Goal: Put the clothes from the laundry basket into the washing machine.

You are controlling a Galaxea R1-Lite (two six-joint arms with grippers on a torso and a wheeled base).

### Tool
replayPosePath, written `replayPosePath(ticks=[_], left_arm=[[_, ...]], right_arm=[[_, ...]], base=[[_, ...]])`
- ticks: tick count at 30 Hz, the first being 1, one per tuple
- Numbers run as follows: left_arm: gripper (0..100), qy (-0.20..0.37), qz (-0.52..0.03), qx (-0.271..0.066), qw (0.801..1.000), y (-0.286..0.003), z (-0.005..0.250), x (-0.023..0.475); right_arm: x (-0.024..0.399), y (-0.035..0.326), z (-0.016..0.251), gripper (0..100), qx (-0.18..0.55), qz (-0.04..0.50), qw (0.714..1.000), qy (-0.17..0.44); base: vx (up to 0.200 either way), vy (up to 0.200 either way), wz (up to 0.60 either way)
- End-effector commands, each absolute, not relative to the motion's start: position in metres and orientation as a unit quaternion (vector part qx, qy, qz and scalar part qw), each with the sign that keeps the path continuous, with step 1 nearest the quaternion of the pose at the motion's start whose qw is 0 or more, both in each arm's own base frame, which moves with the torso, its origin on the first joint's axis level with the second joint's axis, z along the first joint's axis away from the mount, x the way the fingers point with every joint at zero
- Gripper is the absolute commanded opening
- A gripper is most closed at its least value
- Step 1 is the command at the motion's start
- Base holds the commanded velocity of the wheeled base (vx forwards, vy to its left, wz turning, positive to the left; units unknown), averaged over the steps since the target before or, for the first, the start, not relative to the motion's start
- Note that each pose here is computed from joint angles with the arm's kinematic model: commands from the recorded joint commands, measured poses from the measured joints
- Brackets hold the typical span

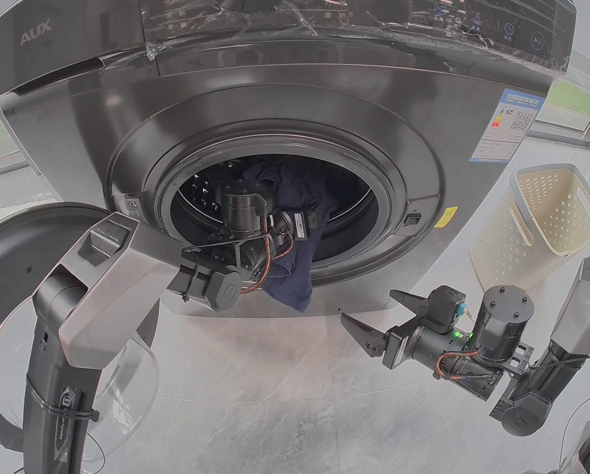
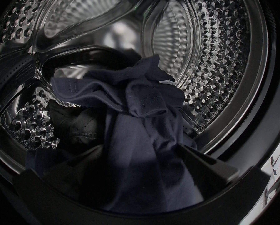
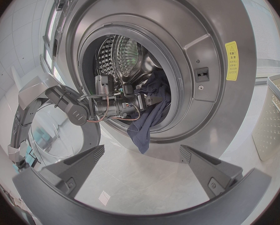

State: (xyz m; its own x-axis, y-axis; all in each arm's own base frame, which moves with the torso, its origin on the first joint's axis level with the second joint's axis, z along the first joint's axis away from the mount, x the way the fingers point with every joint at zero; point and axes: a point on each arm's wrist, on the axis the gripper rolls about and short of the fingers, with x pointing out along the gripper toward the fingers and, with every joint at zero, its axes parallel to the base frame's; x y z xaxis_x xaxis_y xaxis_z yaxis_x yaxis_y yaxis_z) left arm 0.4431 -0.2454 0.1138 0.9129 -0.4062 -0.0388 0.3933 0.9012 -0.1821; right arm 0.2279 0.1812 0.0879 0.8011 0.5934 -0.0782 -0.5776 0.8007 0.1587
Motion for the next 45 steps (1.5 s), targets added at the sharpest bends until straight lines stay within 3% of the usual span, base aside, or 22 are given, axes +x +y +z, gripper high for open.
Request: replayPosePath(ticks=[1,9,11,14,28,29,33,38,41,45], left_arm=[[0,0.04,-0.204,-0.083,0.975,-0.247,0.103,0.45],[0,0.008,-0.2,-0.1,0.975,-0.251,0.122,0.46],[0,-0.024,-0.173,-0.133,0.976,-0.249,0.135,0.473],[0,-0.049,-0.164,-0.154,0.973,-0.248,0.146,0.481],[0,-0.059,-0.154,-0.16,0.973,-0.24,0.146,0.485],[100,-0.059,-0.154,-0.16,0.973,-0.24,0.146,0.485],[100,-0.076,-0.163,-0.167,0.97,-0.241,0.178,0.472],[100,-0.046,-0.17,-0.149,0.973,-0.238,0.189,0.45],[100,0.003,-0.179,-0.127,0.976,-0.238,0.178,0.435],[100,0.064,-0.202,-0.074,0.975,-0.238,0.143,0.426]], right_arm=[[0.228,0.181,0.088,100,0.063,0.309,0.947,0.062],[0.228,0.181,0.088,100,0.063,0.309,0.947,0.062],[0.228,0.181,0.088,100,0.063,0.309,0.947,0.062],[0.228,0.181,0.088,100,0.063,0.309,0.947,0.062],[0.229,0.182,0.084,100,0.062,0.309,0.947,0.068],[0.229,0.182,0.084,100,0.062,0.309,0.947,0.068],[0.229,0.182,0.085,100,0.062,0.308,0.947,0.067],[0.229,0.182,0.085,100,0.063,0.309,0.947,0.067],[0.229,0.182,0.085,100,0.063,0.309,0.947,0.066],[0.229,0.182,0.086,100,0.063,0.309,0.947,0.064]], base=[[0.0,0.0,0.0],[0.0,0.0,0.0],[0.0,0.0,0.0],[0.0,0.0,0.0],[0.0,0.0,0.0],[0.0,0.0,0.0],[0.0,0.0,0.0],[0.0,0.0,0.0],[0.0,0.0,0.0],[0.0,0.0,0.0]])
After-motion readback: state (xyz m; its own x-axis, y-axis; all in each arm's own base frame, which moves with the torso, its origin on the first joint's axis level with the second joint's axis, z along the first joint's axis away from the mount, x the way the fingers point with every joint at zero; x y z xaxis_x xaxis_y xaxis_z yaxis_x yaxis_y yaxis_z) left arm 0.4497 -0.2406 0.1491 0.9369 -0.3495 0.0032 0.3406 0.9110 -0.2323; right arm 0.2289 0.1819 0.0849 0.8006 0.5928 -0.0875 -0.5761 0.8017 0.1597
